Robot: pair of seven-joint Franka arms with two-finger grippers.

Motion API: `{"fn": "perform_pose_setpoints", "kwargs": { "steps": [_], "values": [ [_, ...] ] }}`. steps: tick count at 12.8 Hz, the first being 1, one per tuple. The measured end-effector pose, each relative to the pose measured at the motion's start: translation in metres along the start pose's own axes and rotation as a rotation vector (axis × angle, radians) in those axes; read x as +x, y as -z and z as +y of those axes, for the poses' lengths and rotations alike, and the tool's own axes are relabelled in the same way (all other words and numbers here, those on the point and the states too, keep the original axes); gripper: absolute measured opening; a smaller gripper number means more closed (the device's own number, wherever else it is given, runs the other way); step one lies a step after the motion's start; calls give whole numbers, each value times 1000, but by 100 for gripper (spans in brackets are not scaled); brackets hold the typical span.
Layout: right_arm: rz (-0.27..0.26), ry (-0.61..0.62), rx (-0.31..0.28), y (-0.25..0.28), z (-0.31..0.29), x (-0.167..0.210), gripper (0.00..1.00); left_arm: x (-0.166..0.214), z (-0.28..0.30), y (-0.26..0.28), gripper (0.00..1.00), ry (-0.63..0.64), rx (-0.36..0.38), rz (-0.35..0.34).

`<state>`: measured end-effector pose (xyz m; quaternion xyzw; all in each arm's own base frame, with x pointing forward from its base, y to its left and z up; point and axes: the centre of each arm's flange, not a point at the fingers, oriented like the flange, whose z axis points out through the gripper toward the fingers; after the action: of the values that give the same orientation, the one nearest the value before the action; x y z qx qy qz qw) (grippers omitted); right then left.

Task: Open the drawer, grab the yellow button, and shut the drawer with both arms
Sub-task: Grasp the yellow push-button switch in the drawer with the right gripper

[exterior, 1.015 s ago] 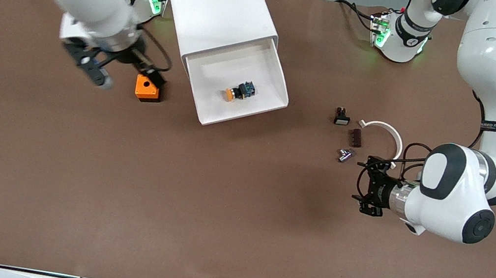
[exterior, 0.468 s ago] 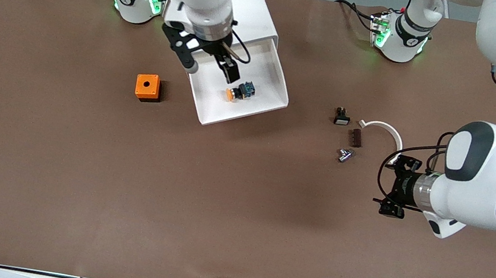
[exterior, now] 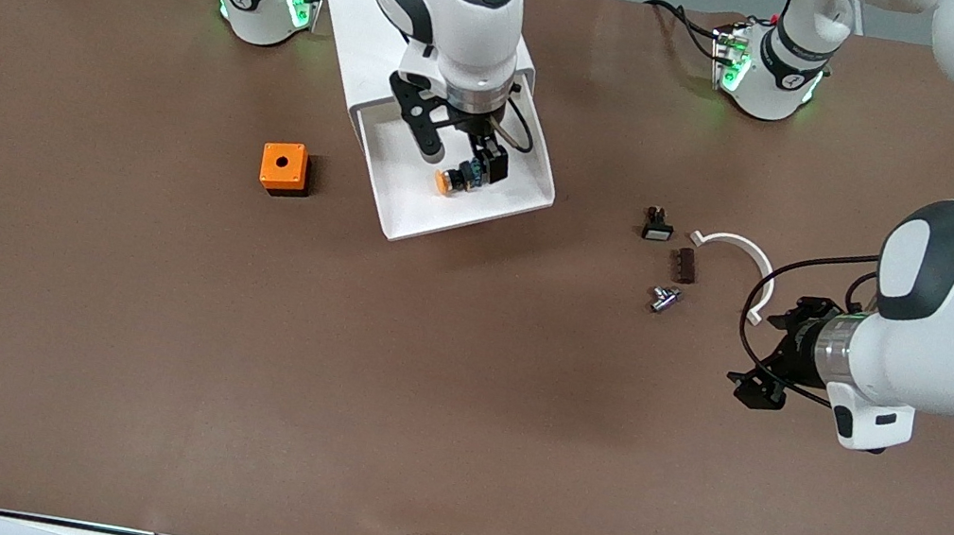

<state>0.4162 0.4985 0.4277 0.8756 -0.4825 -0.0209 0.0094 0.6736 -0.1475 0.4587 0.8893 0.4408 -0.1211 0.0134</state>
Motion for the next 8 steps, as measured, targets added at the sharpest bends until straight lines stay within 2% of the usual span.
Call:
{"fn": "perform_pose_setpoints", "kwargs": {
  "steps": [2,6,8],
  "values": [
    [4,-4,-1,-9,-3,-2,100,-2,-5,11,100,-123,-10,7],
    [10,-6,-11,-17,-4,-2,100,-7,-5,8,100,-191,1,5],
    [32,2,-10,-20,-5,0,100,-14,-2,3,100,-235,19,14]
  ]
}}
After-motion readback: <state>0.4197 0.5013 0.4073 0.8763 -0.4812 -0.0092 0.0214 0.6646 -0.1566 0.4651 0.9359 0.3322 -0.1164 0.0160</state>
